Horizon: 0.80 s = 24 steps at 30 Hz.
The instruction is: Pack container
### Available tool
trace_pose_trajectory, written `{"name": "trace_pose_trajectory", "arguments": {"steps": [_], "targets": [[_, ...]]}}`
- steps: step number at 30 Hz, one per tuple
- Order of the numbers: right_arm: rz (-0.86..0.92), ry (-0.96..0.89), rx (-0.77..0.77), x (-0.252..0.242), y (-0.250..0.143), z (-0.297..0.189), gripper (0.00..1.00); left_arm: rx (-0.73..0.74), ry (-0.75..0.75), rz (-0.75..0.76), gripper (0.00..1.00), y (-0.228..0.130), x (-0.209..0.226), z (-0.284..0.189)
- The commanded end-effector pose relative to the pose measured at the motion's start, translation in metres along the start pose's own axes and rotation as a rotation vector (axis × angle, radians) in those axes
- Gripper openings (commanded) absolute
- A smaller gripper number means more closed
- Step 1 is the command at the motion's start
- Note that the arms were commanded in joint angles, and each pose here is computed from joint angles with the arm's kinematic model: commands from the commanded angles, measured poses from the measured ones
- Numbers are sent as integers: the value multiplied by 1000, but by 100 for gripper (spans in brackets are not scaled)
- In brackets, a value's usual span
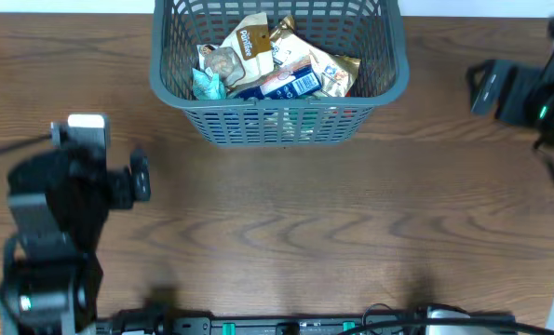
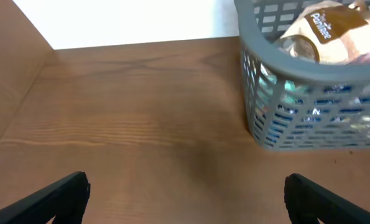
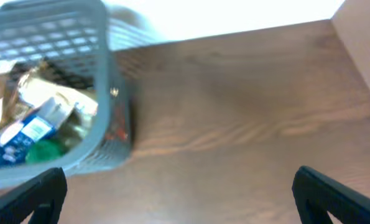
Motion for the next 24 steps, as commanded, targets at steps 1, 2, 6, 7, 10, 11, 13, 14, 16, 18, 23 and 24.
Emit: {"name": "trace_pose_trajectory", "arguments": {"steps": [1, 2, 6, 7, 10, 11, 13, 14, 16, 18, 23, 24], "targets": [[-25, 27, 46, 12, -44, 18, 99, -23, -5, 7, 98, -18, -1, -7], [-33, 34, 41, 14, -52, 19, 99, -28, -6, 7, 99, -21, -1, -9], [-83, 50, -8, 21, -106, 25, 99, -32, -6, 51, 99, -41, -3, -17], [-90, 52, -26, 22, -115, 23, 99, -42, -8, 48, 99, -43, -3, -19], [-95, 49, -94, 19, -134, 12, 99, -73, -40, 51, 99, -45, -6, -26], [-93, 52, -110, 18, -139, 8, 99, -68, -40, 51, 98, -46, -6, -26], [-91, 54, -123, 16, -147, 1, 99, -60, -41, 51, 99, -48, -6, -26], [-91, 54, -122, 15, -150, -2, 99, -58, -41, 51, 98, -48, -6, -26], [-93, 52, -103, 13, -157, -7, 99, -57, -41, 51, 98, -48, -6, -26], [-96, 49, -72, 12, -163, -8, 99, -54, -41, 51, 99, -48, -6, -26], [-106, 39, 25, 10, -177, -7, 99, -54, -41, 51, 98, -48, -6, -26], [-108, 38, 40, 10, -179, -7, 99, -54, -41, 51, 98, -48, -6, -26]]}}
Point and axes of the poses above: each gripper's point midway between its finger pads, its own z axis out along the fingers, its own x axis along the line the jaws close on, y = z × x, the point moved 10 cm from there along -z, back along the fingers, and after that the axes turned 3 degrees about -z, right-handed, at the moved point
